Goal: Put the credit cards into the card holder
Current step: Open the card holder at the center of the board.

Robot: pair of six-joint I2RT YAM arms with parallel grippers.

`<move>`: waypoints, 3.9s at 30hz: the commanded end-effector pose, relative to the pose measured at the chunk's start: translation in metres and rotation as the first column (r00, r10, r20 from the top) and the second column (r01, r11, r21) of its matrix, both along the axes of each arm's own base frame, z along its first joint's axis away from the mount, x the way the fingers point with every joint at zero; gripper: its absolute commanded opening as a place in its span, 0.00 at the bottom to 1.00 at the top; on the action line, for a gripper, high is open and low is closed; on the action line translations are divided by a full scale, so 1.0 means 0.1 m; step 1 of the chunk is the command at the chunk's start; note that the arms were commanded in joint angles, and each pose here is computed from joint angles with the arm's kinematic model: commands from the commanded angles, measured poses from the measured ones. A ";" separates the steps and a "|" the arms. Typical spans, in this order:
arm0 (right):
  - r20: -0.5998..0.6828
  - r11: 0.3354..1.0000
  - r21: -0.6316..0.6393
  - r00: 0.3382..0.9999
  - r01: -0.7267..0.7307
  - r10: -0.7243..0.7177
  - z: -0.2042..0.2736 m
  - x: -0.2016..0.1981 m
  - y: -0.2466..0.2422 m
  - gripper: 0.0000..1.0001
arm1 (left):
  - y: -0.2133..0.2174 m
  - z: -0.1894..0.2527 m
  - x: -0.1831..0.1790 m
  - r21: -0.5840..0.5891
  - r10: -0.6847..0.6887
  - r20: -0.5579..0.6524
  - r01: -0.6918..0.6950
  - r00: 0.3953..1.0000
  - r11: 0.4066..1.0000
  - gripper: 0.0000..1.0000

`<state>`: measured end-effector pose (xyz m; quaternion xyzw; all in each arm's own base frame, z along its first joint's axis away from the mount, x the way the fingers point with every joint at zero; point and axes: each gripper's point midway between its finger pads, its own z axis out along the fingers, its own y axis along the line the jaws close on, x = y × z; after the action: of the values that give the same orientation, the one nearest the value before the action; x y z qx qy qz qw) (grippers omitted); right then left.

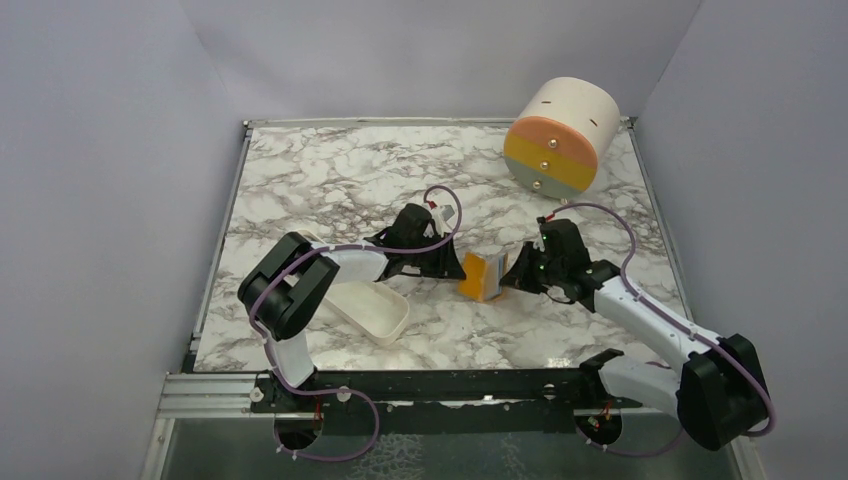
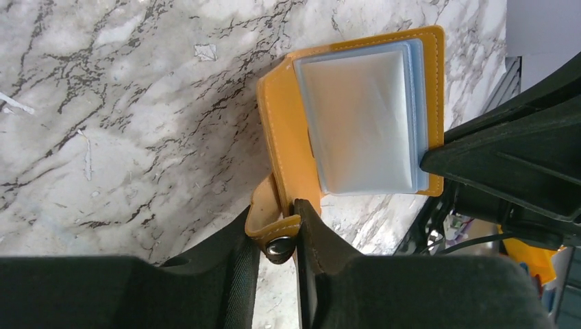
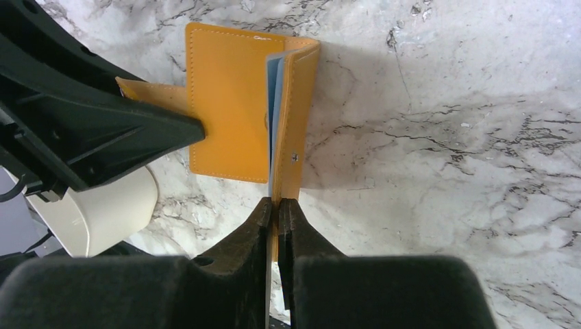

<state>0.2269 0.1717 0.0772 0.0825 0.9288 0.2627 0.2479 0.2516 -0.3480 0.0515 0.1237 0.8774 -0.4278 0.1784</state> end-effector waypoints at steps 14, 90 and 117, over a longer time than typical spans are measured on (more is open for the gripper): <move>0.133 0.977 0.192 0.989 -0.095 0.070 -0.04 -0.05 0.25 0.04 | 0.01 -0.05 -0.01 0.012 -0.018 0.019 0.018 1.000 1.000 0.07; 0.127 0.975 0.207 0.990 -0.082 0.056 0.11 0.02 0.29 0.07 | 0.00 -0.04 -0.07 -0.022 -0.008 -0.011 0.008 1.000 1.000 0.00; 0.139 0.985 0.148 0.988 -0.084 0.063 0.08 0.06 0.23 0.02 | 0.16 -0.25 0.00 0.135 0.042 -0.007 -0.041 0.999 0.990 0.00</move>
<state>0.2268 0.1916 0.0757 0.0608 0.8956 0.3413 0.2786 0.2472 -0.3281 0.0238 0.1096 0.9069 -0.3717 0.1653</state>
